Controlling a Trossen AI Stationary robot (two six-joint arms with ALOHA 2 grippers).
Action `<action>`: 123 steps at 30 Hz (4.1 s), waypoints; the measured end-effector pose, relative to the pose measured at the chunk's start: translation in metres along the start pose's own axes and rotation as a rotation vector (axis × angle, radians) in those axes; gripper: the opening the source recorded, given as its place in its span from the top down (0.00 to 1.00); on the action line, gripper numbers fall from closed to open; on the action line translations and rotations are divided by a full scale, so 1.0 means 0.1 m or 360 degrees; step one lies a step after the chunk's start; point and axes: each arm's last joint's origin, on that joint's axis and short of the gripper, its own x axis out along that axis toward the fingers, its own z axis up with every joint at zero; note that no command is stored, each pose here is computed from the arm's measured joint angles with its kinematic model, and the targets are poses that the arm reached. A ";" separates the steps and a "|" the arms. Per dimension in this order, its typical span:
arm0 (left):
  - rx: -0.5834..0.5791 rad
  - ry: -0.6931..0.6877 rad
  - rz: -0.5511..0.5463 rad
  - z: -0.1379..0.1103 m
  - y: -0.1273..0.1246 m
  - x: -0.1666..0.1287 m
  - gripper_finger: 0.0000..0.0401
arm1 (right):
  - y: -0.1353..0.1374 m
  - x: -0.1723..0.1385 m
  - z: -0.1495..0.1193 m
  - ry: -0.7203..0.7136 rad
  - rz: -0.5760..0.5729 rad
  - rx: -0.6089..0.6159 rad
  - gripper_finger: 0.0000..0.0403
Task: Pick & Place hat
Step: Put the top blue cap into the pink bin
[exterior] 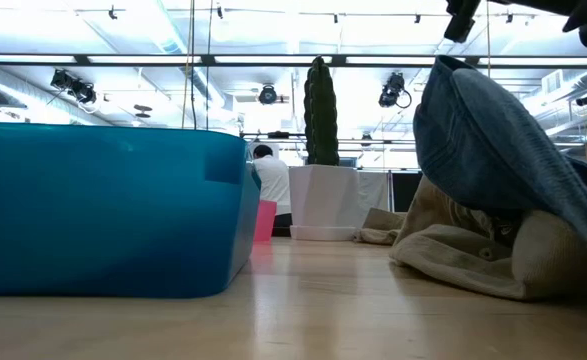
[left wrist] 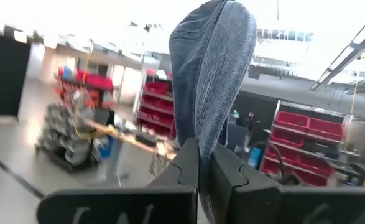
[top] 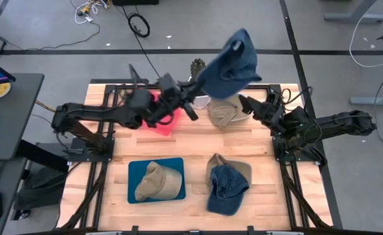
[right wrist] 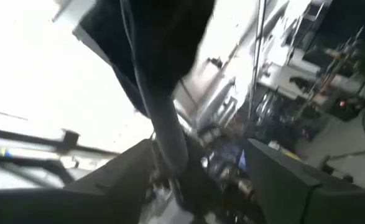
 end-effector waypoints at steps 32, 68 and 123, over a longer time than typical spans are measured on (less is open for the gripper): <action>0.0811 0.0361 0.0293 1.12 0.01 -1.41 0.97 | -0.17 -0.03 -0.17 0.0362 -0.0201 0.0018 0.37; -0.0255 0.0902 -0.0090 0.52 -0.19 -1.47 0.97 | -0.21 -0.05 -0.20 0.0415 -0.0275 0.0108 0.37; 0.0365 0.2654 0.1137 -0.49 2.12 -0.71 0.97 | -0.31 -0.09 -0.26 0.0508 -0.0455 0.0091 0.37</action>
